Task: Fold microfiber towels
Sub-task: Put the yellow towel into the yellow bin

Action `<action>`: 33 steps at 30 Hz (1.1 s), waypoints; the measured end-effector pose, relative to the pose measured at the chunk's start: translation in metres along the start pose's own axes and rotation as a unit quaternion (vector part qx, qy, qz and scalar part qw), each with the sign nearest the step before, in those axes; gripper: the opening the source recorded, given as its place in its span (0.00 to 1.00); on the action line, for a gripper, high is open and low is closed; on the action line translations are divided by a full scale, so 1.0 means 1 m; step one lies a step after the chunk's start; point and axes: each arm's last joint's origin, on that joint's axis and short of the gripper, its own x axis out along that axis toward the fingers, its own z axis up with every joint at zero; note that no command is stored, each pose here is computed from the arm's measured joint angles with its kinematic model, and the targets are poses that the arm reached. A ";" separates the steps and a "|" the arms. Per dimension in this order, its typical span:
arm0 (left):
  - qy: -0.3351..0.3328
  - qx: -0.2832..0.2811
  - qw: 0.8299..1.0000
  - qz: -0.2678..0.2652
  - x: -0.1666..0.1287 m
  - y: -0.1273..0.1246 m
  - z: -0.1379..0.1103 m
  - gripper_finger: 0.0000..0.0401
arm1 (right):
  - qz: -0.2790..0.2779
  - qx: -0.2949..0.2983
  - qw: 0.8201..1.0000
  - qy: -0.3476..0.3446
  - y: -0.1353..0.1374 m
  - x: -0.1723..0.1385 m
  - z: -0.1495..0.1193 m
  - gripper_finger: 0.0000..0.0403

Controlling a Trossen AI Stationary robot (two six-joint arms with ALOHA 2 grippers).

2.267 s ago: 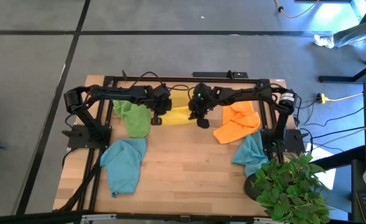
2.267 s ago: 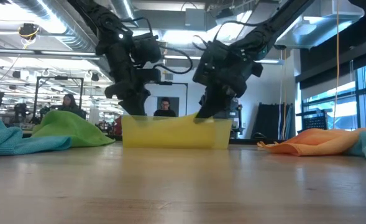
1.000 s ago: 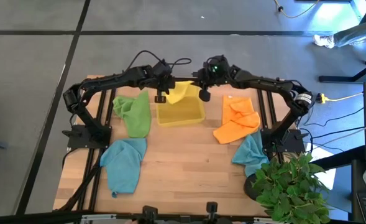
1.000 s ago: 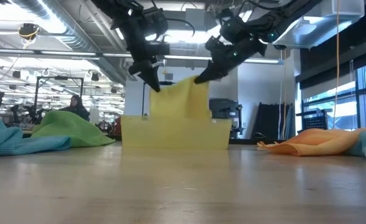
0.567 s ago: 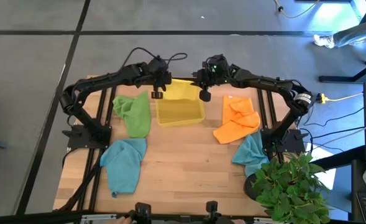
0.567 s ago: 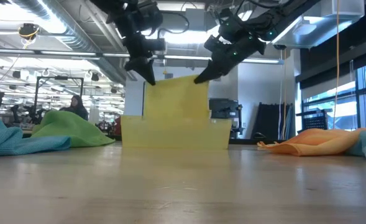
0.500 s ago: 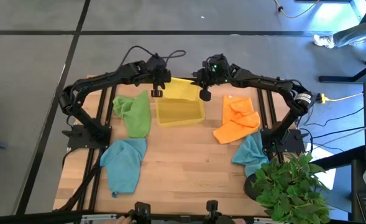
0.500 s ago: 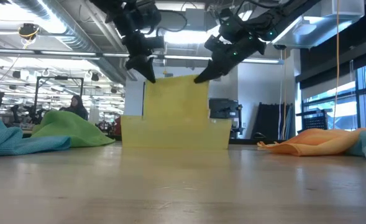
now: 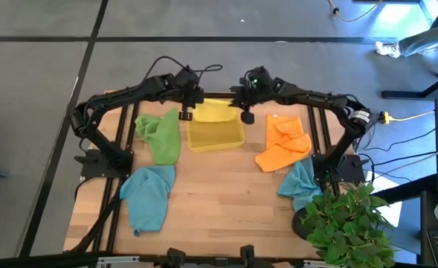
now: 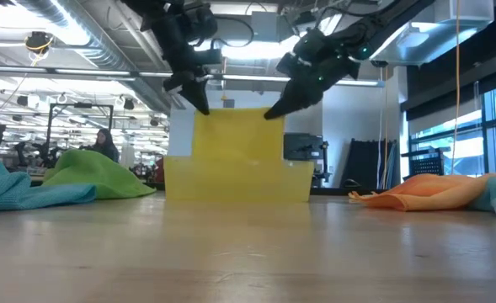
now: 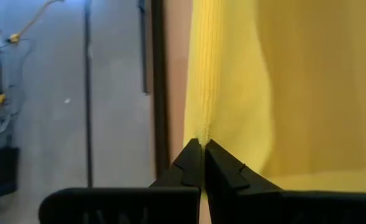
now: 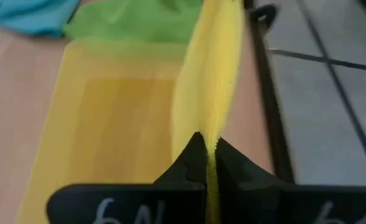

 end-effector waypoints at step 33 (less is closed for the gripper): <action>-0.042 -0.027 0.998 0.044 -0.032 0.039 -0.016 0.00 | -0.057 -0.019 0.998 -0.003 -0.044 -0.017 0.023 0.01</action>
